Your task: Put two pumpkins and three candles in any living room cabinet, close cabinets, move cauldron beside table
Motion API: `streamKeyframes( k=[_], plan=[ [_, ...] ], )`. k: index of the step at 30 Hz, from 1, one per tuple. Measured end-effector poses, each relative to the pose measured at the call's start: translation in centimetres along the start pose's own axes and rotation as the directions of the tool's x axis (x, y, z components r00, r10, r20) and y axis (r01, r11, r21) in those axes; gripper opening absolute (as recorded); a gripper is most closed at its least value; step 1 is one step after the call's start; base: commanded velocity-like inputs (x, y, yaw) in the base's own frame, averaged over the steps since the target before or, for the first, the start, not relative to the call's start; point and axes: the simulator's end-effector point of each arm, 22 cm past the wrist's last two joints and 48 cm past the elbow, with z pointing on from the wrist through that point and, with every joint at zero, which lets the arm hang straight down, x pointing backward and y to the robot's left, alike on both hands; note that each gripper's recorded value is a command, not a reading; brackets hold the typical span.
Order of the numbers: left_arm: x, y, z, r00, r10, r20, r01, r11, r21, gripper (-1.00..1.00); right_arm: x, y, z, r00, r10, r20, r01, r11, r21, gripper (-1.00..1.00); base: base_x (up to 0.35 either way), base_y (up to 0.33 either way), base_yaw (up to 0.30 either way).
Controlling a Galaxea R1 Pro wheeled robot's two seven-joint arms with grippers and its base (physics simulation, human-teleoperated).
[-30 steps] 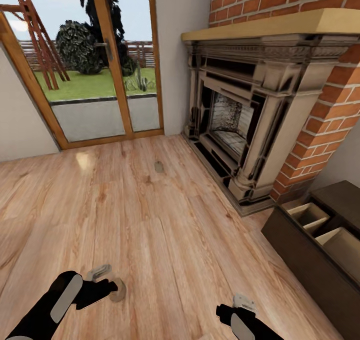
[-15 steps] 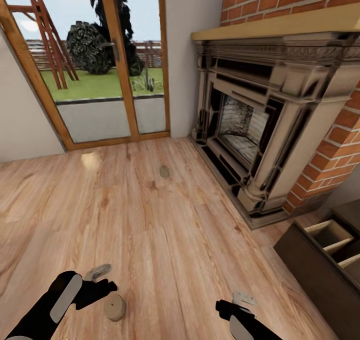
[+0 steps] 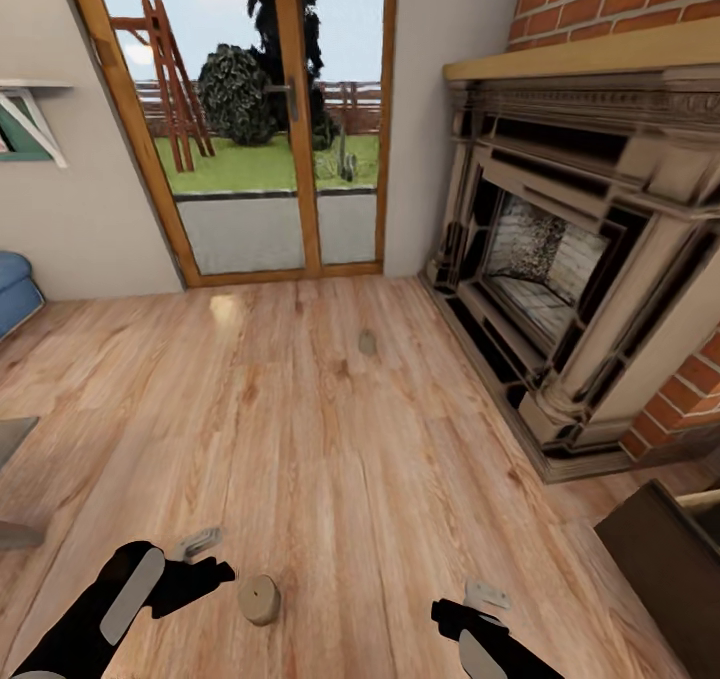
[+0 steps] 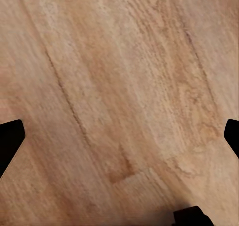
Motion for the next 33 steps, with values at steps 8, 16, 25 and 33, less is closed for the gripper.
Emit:
streamKeyframes(
  k=[8,16,25,33],
  plan=[
    [0.1,0.1,0.1,1.0,0.001,-0.003,-0.001,1.0,-0.001,1.0,0.2,-0.1,0.1,1.0,0.001,-0.005,-0.001,1.0,0.001,1.0,0.284,0.0,0.29],
    [0.2,0.2,0.2,1.0,-0.001,-0.006,0.001,1.0,-0.002,1.0,0.8,-0.1,0.2,0.999,-0.001,-0.034,0.001,1.0,0.002,1.0,0.107,0.0,0.28],
    [0.4,0.2,0.5,1.0,0.0,-0.015,-0.001,1.0,-0.004,1.0,-7.4,7.1,-2.7,0.993,-0.046,-0.105,0.031,0.989,-0.141,1.0,0.004,0.0,0.232],
    [0.6,-0.2,0.8,1.0,0.006,-0.011,-0.006,1.0,-0.002,1.0,-16.0,10.0,-7.5,1.0,0.019,-0.011,-0.021,0.988,-0.152,1.0,0.0,-0.001,0.032]
  ],
)
